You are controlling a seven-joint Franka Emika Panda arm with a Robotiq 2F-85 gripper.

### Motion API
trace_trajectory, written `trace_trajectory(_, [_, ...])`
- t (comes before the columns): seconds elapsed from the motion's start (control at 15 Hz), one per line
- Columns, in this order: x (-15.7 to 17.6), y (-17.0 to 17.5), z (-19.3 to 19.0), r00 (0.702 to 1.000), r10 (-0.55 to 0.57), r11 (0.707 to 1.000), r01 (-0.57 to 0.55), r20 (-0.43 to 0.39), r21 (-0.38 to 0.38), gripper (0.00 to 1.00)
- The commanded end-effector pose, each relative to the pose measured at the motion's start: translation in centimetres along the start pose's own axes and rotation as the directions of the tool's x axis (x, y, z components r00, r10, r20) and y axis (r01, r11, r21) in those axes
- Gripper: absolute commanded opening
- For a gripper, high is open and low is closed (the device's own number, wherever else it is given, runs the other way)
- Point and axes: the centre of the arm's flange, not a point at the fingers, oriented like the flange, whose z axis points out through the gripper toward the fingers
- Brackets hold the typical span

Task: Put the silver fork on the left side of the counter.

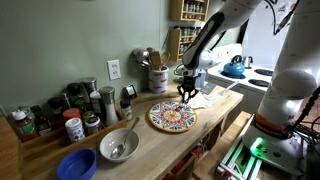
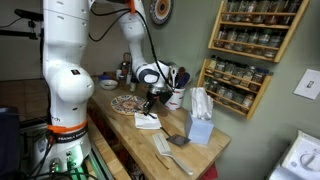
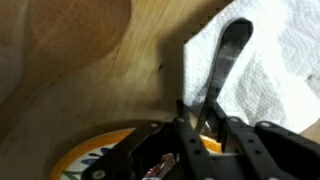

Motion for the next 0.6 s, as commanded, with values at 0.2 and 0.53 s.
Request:
trace_trajectory(0.2, [1.5, -0.5, -0.5, 1.000, 0.001, 1.000, -0.001, -0.003, 0.011, 0.02])
trace_trajectory(0.53, [4.2, -2.0, -2.7, 0.999, 0.044, 0.999, -0.045, -0.014, -0.026, 0.02])
